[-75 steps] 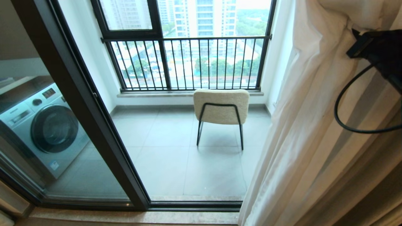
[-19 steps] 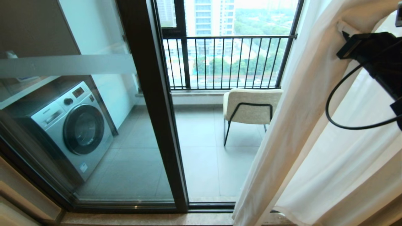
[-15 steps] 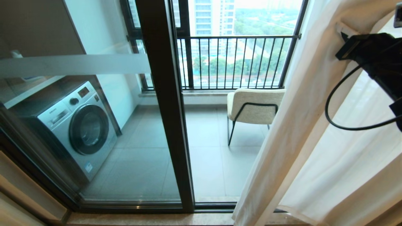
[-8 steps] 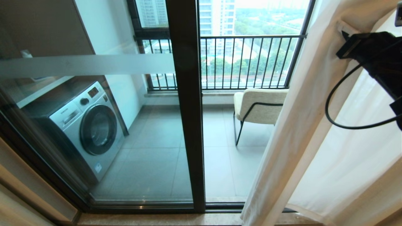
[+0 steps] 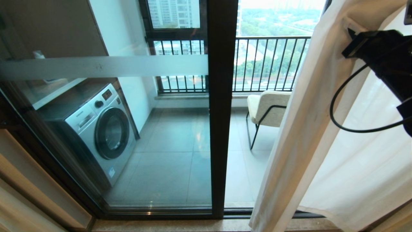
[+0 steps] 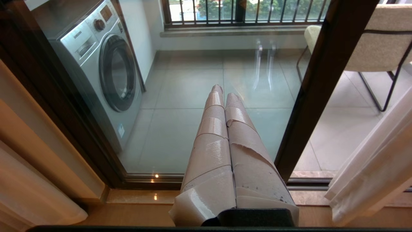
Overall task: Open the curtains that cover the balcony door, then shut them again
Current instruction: Close the inner curtains on both sides
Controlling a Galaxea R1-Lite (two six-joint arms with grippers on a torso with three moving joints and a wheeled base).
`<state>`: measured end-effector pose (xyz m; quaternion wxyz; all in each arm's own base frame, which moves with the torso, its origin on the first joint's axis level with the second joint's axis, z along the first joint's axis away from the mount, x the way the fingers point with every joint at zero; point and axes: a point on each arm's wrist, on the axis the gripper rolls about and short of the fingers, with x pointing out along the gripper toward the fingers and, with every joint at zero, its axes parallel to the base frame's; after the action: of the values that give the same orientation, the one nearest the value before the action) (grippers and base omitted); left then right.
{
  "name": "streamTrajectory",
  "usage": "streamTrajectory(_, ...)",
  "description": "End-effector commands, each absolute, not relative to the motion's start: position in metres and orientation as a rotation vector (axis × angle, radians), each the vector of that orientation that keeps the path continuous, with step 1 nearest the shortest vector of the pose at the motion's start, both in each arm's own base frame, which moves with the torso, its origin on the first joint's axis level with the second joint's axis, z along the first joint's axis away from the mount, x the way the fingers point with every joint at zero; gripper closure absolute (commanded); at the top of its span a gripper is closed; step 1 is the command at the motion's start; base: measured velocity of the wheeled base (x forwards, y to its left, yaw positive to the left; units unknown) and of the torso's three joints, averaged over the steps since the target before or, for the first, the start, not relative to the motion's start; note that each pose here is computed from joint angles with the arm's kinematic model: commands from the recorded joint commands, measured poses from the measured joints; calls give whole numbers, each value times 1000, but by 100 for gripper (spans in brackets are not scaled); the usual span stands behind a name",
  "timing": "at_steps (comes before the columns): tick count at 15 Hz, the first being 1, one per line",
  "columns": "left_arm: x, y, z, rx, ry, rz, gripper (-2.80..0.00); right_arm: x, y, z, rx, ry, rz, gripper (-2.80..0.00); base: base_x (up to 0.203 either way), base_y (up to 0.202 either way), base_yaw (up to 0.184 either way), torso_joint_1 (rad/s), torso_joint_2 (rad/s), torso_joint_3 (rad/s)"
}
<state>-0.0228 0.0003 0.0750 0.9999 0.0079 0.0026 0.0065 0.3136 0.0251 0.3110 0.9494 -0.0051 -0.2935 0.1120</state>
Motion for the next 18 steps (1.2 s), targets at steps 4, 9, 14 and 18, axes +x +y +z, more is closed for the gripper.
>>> streamTrajectory(4,-23,0,75,17,6,14,0,313,25,311,-12,-602,230,0,0,193,0,3,0,2)
streamTrajectory(9,-23,0,75,17,6,14,0,312,25,312,-12,-603,229,0,0,191,3,3,2,2)
streamTrajectory(14,-23,0,75,15,5,13,0,312,25,312,-14,-605,229,0,0,83,1,2,0,1)
streamTrajectory(18,-23,0,75,15,5,14,0,313,26,312,-14,-604,231,0,0,0,0,0,0,0)
